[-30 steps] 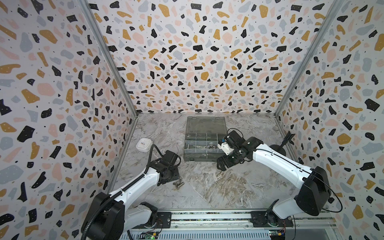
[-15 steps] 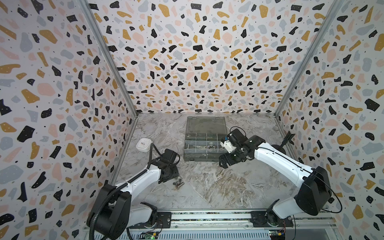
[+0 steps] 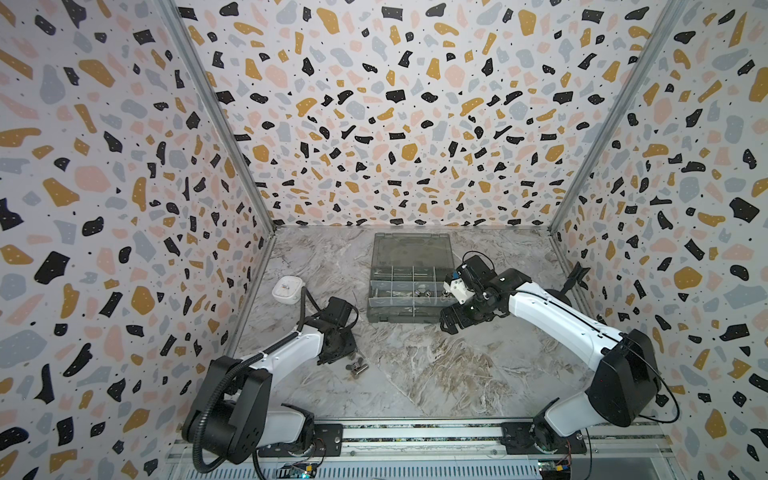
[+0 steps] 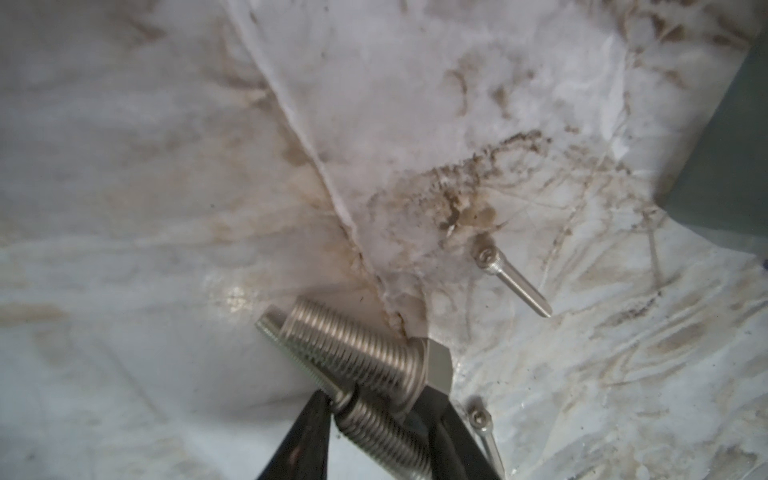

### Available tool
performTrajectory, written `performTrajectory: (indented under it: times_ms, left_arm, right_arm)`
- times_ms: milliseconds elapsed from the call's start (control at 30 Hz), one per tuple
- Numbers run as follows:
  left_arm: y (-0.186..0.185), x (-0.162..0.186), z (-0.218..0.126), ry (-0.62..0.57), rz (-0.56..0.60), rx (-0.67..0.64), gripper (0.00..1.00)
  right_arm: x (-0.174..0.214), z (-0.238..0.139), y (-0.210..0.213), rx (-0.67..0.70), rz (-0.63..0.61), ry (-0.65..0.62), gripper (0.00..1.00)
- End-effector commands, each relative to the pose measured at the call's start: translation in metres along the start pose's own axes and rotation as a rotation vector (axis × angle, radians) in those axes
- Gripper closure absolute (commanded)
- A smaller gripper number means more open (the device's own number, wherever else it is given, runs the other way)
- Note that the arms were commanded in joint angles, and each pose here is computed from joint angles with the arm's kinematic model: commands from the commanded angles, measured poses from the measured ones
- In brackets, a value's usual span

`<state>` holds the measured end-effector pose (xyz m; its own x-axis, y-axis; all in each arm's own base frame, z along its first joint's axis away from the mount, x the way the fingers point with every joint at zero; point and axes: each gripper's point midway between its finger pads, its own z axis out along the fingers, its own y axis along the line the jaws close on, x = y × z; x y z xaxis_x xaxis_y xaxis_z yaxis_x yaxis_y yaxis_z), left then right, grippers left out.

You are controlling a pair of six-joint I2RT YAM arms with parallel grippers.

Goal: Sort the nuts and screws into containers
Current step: 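Close the left gripper on another hex bolt and lift it upright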

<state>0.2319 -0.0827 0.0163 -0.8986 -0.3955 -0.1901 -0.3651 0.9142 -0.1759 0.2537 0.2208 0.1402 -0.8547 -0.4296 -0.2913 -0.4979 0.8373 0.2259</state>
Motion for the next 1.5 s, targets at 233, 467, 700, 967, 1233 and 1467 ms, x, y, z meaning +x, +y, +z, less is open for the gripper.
performTrajectory:
  times_ms: [233, 467, 700, 967, 1233, 1467]
  left_arm:
    - [-0.001, 0.007, 0.009, 0.051, 0.005, 0.008, 0.67]
    - [-0.008, 0.004, 0.016, 0.068, 0.021, 0.021, 0.68]
    - [-0.019, -0.004, 0.018, 0.077, 0.041, 0.031, 0.67]
    - [-0.017, 0.001, 0.012, 0.088, 0.049, 0.028, 0.66]
    - [-0.007, 0.016, 0.008, 0.100, 0.051, 0.011, 0.66]
    - [-0.004, 0.017, 0.012, 0.098, 0.073, -0.015, 0.67]
  right_arm:
    - [0.004, 0.002, -0.001, -0.008, -0.003, 0.020, 0.00]
    - [0.008, 0.002, -0.004, -0.002, 0.004, 0.025, 0.00]
    - [0.011, 0.000, -0.009, 0.009, 0.016, 0.025, 0.00]
    - [0.014, 0.001, -0.012, 0.012, 0.029, 0.029, 0.00]
    - [0.013, 0.005, -0.010, -0.005, 0.025, 0.034, 0.00]
    - [0.013, 0.003, -0.009, -0.006, 0.024, 0.028, 0.00]
